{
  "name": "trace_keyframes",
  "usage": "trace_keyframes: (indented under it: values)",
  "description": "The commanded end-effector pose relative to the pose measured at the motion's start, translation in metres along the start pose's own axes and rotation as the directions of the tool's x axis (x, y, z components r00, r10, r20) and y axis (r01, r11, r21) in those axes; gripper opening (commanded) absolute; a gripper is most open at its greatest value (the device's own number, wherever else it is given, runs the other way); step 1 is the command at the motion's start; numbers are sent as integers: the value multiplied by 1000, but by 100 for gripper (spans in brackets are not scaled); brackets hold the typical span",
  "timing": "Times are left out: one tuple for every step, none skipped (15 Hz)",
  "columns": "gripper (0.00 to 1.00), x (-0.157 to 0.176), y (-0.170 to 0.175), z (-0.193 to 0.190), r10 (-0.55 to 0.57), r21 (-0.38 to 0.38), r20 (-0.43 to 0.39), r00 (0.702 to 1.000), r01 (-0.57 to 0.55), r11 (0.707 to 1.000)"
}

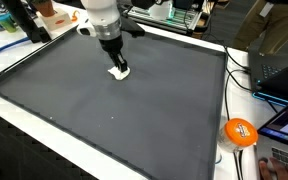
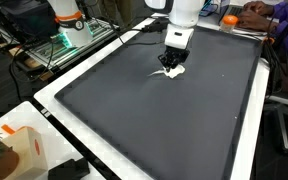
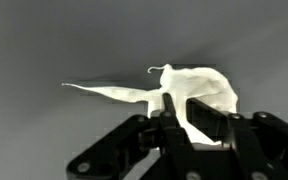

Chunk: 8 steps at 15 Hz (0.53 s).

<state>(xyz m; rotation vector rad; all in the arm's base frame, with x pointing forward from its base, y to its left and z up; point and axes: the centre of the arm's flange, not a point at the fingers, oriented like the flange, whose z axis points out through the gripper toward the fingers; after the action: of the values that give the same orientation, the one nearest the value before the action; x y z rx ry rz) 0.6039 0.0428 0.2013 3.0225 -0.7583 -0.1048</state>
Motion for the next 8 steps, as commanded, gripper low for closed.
trace_keyframes:
  values:
    - [0, 4, 1, 12, 24, 0, 8, 1000, -24, 1000]
    - [33, 4, 2, 10, 24, -2, 14, 1000, -24, 1000]
    - [32, 2, 1, 4, 20, 2, 9, 1000, -20, 1000]
    - [34, 0, 0, -5, 14, 8, 2, 1000, -14, 1000]
    - [42, -2, -1, -12, 6, 12, -2, 1000, -6, 1000]
    - [48, -6, -2, -23, -4, 19, -10, 1000, 4, 1000]
    - [57, -10, -2, -36, -14, 26, -21, 1000, 15, 1000]
    - [63, -12, -2, -47, -22, 33, -34, 999, 23, 999]
